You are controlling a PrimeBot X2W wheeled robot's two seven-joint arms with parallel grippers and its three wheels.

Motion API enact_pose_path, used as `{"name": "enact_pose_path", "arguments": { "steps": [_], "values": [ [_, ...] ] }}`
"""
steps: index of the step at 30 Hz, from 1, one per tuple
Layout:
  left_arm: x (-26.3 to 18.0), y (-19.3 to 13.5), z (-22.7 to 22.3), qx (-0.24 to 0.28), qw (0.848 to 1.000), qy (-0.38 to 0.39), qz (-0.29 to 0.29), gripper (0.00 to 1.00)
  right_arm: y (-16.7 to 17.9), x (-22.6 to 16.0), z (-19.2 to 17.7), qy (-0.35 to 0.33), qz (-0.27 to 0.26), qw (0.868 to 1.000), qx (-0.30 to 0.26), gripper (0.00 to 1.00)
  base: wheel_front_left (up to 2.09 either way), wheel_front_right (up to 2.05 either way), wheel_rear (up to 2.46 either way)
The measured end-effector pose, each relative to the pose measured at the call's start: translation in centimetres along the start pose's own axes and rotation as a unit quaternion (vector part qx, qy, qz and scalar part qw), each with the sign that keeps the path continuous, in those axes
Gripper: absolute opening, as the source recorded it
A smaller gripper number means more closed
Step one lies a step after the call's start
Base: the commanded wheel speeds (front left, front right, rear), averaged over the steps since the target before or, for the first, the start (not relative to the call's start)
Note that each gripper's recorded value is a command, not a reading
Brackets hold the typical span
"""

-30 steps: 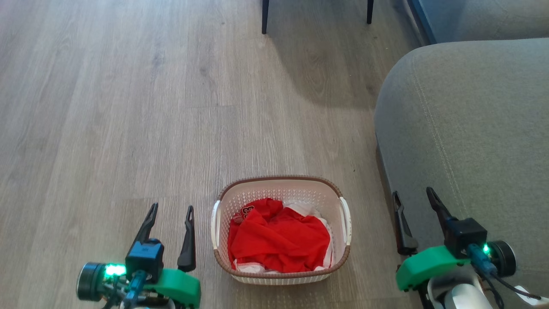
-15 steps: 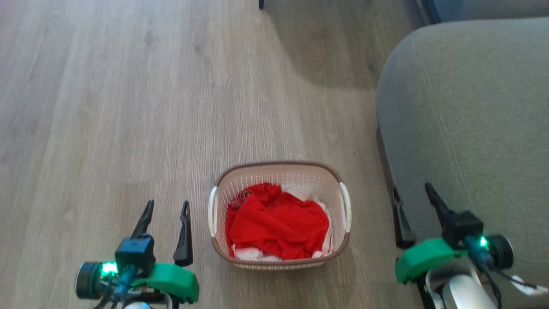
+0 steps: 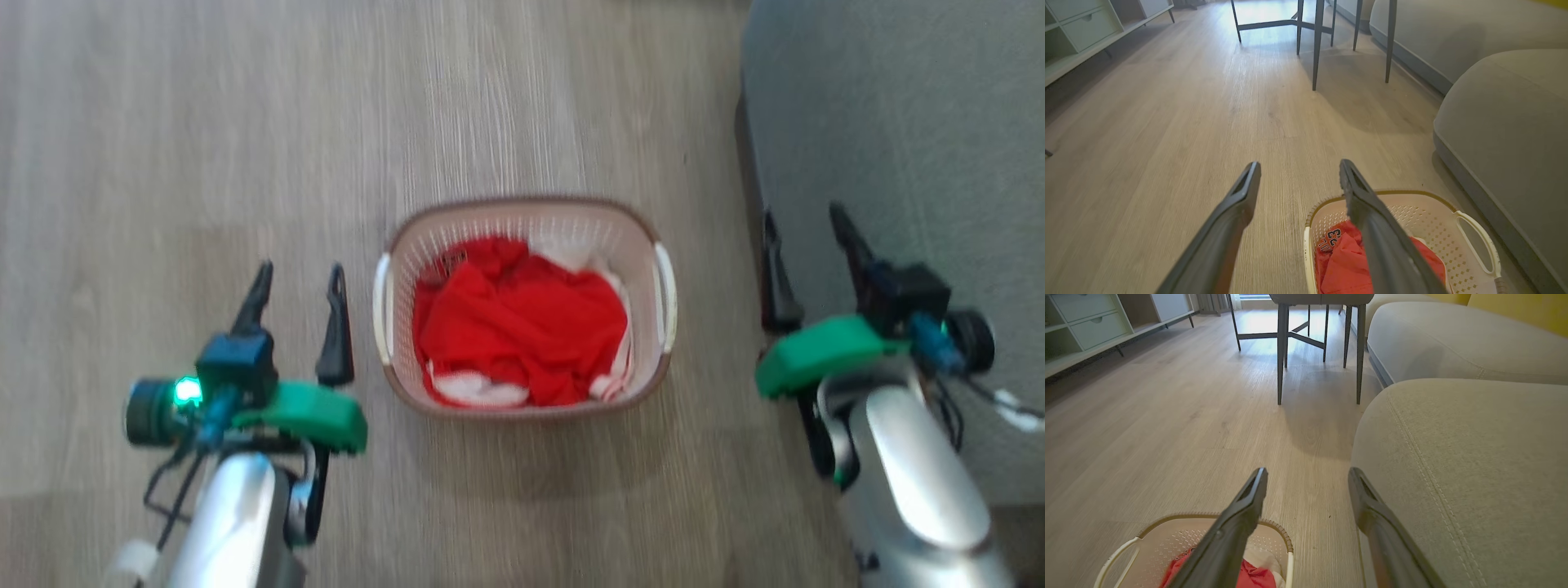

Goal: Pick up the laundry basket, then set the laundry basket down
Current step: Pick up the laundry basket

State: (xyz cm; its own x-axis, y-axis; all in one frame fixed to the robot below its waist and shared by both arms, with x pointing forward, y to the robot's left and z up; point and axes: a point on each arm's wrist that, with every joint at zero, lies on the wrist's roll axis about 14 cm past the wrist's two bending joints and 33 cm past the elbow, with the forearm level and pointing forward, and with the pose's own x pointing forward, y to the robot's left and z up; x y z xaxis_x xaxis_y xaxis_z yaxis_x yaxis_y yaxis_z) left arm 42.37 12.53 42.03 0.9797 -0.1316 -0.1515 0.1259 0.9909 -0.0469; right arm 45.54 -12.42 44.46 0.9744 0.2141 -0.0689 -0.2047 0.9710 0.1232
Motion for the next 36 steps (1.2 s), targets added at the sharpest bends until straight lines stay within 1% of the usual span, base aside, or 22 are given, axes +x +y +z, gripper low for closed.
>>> {"name": "enact_pose_path", "arguments": {
  "steps": [3, 7, 8, 14, 20, 26, 32, 36],
  "values": [
    [2.0, 0.1, -1.7, -0.003, 1.000, 0.019, -0.001, 1.00, -0.5, 2.0, -1.4, 0.013, 0.000, 1.000, 0.005, 1.00, 0.00, 0.00, 0.00],
    [4.5, 0.0, -4.1, -0.008, 0.999, 0.044, -0.010, 1.00, -1.1, 4.0, -4.4, 0.045, -0.001, 0.999, 0.012, 1.00, 0.00, 0.00, 0.00],
    [5.4, 0.0, -5.7, -0.010, 0.998, 0.062, -0.012, 1.00, -1.4, 4.8, -6.1, 0.063, -0.002, 0.998, 0.015, 1.00, 0.00, 0.00, 0.00],
    [7.3, 0.0, -11.0, -0.020, 0.992, 0.122, -0.019, 1.00, -2.0, 6.5, -11.1, 0.113, -0.004, 0.993, 0.033, 1.00, 0.00, 0.00, 0.00],
    [8.5, -0.3, -15.8, -0.034, 0.984, 0.175, -0.028, 1.00, -2.6, 7.2, -16.0, 0.161, -0.010, 0.986, 0.051, 1.00, 0.00, 0.00, 0.00],
    [9.1, -1.0, -19.8, -0.044, 0.974, 0.220, -0.041, 1.00, -2.6, 7.5, -19.8, 0.197, -0.008, 0.978, 0.063, 1.00, 0.00, 0.00, 0.00],
    [8.8, -0.9, -23.4, -0.039, 0.962, 0.267, -0.045, 1.00, -1.9, 7.2, -23.0, 0.228, 0.000, 0.971, 0.077, 1.00, 0.00, 0.00, 0.00],
    [8.6, -0.5, -24.7, -0.036, 0.958, 0.283, -0.041, 1.00, -1.1, 6.8, -24.6, 0.245, 0.009, 0.966, 0.081, 1.00, 0.00, 0.00, 0.00]
  ]
}}
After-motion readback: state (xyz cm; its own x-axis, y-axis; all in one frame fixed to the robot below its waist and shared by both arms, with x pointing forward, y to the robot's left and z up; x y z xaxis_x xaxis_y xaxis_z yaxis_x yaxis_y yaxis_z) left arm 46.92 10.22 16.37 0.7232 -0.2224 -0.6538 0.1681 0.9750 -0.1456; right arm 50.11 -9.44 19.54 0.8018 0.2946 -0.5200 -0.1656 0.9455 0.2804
